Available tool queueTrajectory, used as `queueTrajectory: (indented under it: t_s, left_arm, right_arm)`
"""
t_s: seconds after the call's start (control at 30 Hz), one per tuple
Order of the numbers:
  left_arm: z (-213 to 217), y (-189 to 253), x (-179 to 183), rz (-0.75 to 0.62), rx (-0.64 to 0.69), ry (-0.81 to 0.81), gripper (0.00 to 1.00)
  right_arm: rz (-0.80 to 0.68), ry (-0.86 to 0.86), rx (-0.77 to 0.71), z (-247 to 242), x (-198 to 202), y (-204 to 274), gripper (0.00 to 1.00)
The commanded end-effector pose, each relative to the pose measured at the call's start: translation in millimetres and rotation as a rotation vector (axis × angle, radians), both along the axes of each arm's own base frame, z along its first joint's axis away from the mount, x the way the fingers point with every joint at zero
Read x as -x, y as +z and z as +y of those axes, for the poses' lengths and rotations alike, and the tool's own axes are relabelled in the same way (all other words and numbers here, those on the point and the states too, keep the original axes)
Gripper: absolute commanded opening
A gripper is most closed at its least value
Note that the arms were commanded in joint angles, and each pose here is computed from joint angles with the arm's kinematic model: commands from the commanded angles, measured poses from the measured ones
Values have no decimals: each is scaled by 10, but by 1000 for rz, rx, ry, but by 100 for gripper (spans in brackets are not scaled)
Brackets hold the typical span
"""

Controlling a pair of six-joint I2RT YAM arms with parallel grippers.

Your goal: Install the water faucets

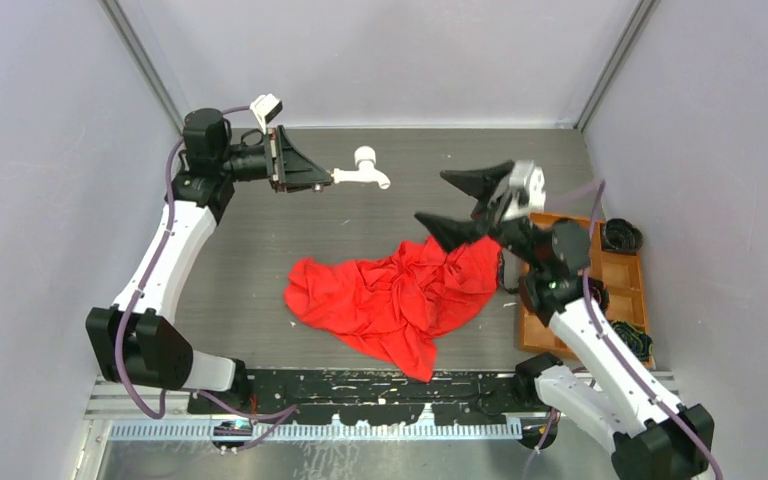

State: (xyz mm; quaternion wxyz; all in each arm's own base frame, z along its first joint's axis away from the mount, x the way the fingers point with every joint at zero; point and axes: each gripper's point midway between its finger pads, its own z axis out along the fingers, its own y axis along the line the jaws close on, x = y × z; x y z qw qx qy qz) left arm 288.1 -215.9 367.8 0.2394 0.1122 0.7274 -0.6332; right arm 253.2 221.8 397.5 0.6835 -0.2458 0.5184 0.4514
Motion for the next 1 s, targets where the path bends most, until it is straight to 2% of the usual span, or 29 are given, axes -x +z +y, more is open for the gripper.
queueTrajectory:
  t_s: [0.0, 0.2, 0.33, 0.57, 0.77, 0.87, 0.97]
  left_arm:
    - [-1, 486, 270, 31, 120, -133, 0]
    - [-32, 512, 379, 115, 143, -160, 0]
    - [-61, 499, 470, 130, 141, -180, 0]
    - [-136, 419, 590, 159, 134, -218, 0]
    - [-136, 427, 615, 144, 132, -227, 0]
    - [-139, 416, 613, 141, 131, -231, 0]
    - [-139, 418, 616, 136, 130, -234, 0]
  right_arm:
    - [-715, -152, 208, -39, 181, 16, 100]
    - [-891, -163, 396, 202, -17, 36, 100]
    - [-966, -181, 376, 274, -110, 154, 100]
    - [-1054, -55, 362, 519, -70, 255, 97]
    - [-1049, 126, 431, 722, -83, 123, 83]
    - [-994, 238, 463, 799, -62, 15, 68]
    - [-948, 300, 458, 832, -31, -58, 46]
